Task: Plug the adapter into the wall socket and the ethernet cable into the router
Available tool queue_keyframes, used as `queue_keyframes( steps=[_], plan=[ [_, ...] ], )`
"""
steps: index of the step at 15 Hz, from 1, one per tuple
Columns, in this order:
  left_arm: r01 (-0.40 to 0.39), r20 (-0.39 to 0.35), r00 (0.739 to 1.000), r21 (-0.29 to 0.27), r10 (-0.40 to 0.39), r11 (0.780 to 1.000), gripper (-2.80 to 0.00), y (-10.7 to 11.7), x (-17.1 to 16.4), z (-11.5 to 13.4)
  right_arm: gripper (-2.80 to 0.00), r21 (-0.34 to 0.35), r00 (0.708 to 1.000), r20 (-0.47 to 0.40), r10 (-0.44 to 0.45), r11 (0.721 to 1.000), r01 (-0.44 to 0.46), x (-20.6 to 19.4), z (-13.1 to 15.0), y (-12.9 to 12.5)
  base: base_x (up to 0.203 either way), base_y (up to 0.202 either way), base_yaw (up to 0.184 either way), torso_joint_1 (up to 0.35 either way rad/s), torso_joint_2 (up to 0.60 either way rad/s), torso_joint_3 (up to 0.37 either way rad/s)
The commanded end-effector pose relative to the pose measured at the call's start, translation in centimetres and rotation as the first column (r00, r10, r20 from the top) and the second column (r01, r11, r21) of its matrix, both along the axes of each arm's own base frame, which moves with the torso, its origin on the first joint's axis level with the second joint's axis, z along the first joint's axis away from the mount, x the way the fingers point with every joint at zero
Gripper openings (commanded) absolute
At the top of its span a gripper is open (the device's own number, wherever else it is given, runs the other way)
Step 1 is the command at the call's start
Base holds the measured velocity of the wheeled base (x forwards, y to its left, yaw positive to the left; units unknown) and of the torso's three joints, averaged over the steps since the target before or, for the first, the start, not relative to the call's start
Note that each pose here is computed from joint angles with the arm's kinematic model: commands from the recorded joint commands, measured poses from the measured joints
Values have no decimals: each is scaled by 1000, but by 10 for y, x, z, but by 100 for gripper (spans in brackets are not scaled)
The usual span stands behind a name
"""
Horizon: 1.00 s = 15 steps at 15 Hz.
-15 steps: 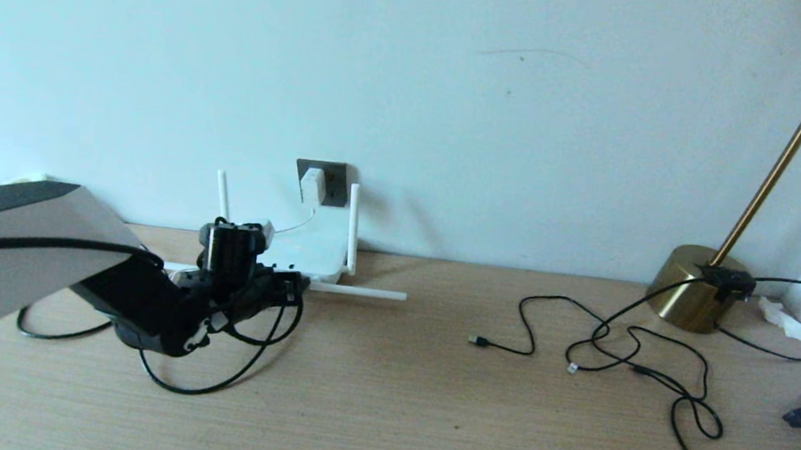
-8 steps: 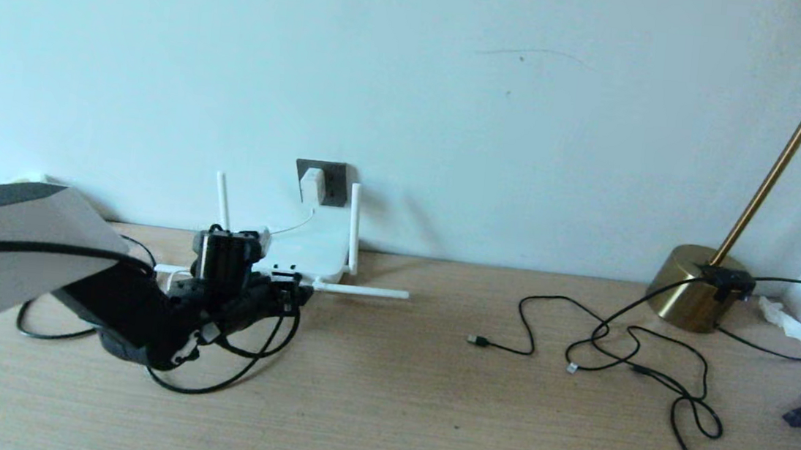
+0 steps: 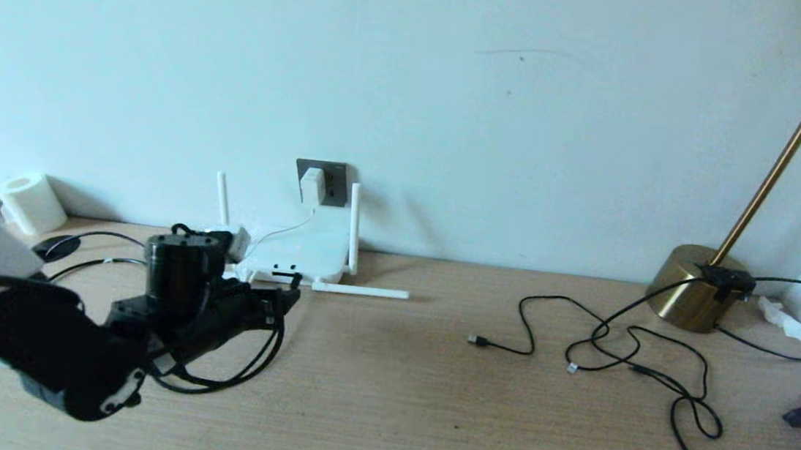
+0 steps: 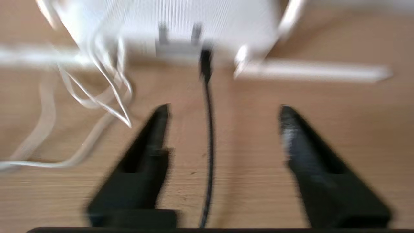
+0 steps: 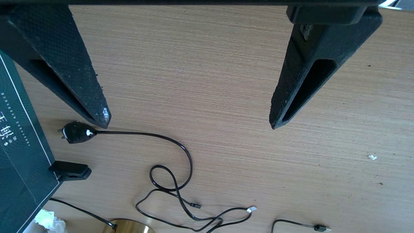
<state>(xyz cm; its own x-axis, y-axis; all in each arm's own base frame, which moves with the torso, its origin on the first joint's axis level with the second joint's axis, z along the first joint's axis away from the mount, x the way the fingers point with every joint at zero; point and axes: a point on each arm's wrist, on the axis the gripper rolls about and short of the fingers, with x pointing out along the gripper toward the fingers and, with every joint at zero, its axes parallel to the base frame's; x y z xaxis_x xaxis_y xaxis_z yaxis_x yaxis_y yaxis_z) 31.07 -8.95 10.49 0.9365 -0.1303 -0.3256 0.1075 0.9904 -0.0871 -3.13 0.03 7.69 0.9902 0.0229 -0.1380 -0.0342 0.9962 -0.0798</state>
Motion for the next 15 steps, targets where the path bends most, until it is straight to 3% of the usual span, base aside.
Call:
queue_keyframes(
  steps=[1,5,7,9,11,13,15],
  plan=[
    [7,126,992,-34,-2,999,-280,4,-22,43,0,-1,1000,-3,2,1000,-2,0,0,0,0,0,0,0,0,0],
    [-7,340,940,-29,16,1000,-280,24,-100,138,0,0,1000,-3,2,1000,-2,0,0,0,0,0,0,0,0,0],
    [9,365,931,-17,-2,1000,-280,39,-160,152,0,-1,1000,-3,2,1000,-2,0,0,0,0,0,0,0,0,0],
    [39,313,949,21,-44,999,-280,57,-219,122,0,0,1000,-3,2,1000,-2,0,0,0,0,0,0,0,0,0],
    [96,166,980,93,-110,991,-280,72,-261,52,0,-1,1000,-3,0,1000,0,0,0,0,0,0,0,0,0,0],
    [213,34,975,119,-219,970,-280,82,-289,-4,0,-2,1000,-3,2,1000,-2,0,0,0,0,0,0,0,0,0],
    [266,-32,964,118,-264,957,-280,86,-301,-22,0,-1,1000,-3,2,1000,-2,0,0,0,0,0,0,0,0,0]
  ],
)
